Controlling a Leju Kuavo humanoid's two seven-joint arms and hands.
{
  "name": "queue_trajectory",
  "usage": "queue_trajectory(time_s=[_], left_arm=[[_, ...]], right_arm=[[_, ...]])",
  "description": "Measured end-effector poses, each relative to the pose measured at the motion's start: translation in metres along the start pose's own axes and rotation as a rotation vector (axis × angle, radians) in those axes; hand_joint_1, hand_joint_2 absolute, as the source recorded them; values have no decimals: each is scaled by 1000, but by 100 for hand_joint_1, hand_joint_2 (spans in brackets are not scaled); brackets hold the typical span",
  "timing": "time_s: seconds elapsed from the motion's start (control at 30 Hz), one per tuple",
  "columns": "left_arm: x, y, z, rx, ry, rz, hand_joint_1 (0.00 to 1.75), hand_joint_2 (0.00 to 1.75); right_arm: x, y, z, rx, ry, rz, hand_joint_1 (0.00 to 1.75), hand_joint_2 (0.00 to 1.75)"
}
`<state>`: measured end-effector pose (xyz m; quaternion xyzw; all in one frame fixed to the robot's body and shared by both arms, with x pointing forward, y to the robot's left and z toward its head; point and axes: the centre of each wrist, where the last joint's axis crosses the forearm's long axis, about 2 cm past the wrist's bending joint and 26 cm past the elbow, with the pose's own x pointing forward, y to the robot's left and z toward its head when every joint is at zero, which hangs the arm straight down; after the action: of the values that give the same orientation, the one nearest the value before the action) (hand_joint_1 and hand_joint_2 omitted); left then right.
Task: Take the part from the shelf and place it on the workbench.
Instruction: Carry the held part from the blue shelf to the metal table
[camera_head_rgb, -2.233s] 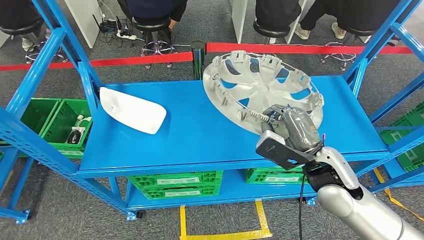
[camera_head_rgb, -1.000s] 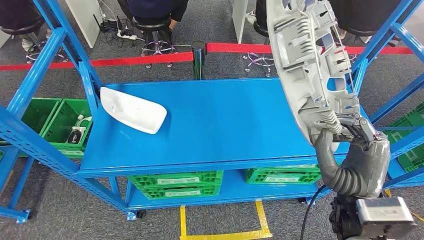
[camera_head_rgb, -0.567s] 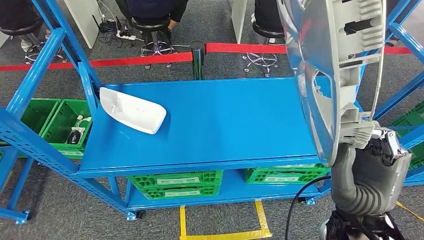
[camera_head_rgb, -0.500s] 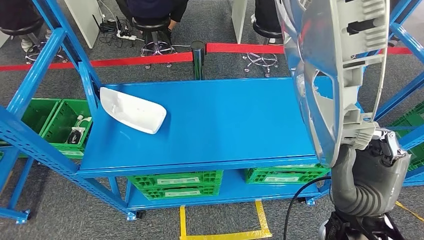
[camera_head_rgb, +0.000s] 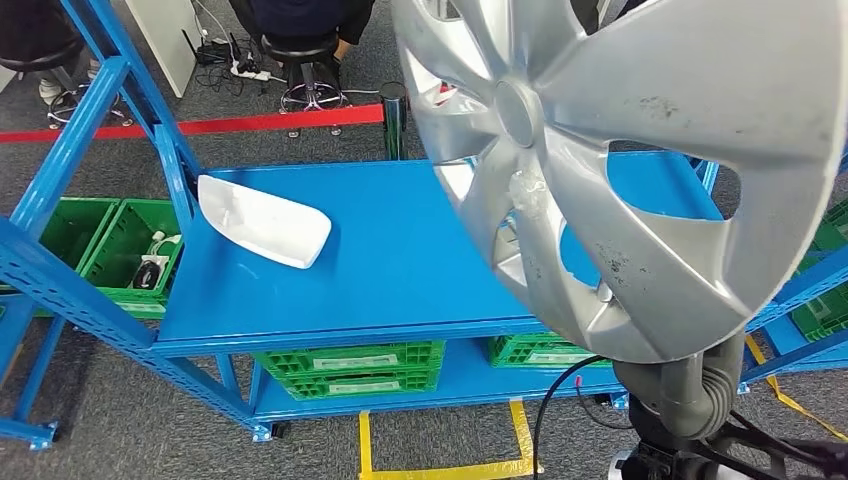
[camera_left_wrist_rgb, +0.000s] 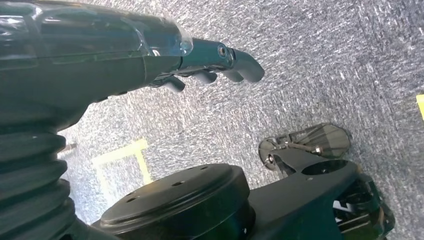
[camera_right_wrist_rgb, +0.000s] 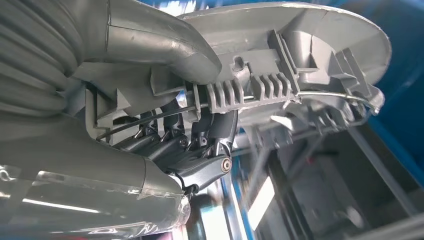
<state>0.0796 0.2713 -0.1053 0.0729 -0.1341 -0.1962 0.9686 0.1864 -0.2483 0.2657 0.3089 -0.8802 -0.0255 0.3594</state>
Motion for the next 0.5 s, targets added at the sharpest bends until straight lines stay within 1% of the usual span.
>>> queue_trajectory(time_s=[0.13,0.23,0.33,0.5], left_arm=[[0,1,0,6,3,12,0,175],[-1,2,0,14,5,14,0,175],[-1,4,0,26,1,17,0,175],[-2,6,-1,29,-4,23,0,175]], right_arm=[[-12,4,1,38,28,-184,175,175],[-21,8,2,46,45,-280,175,175],[-29,10,5,34,55,-335,175,175],[-38,12,8,6,66,-368,175,175]])
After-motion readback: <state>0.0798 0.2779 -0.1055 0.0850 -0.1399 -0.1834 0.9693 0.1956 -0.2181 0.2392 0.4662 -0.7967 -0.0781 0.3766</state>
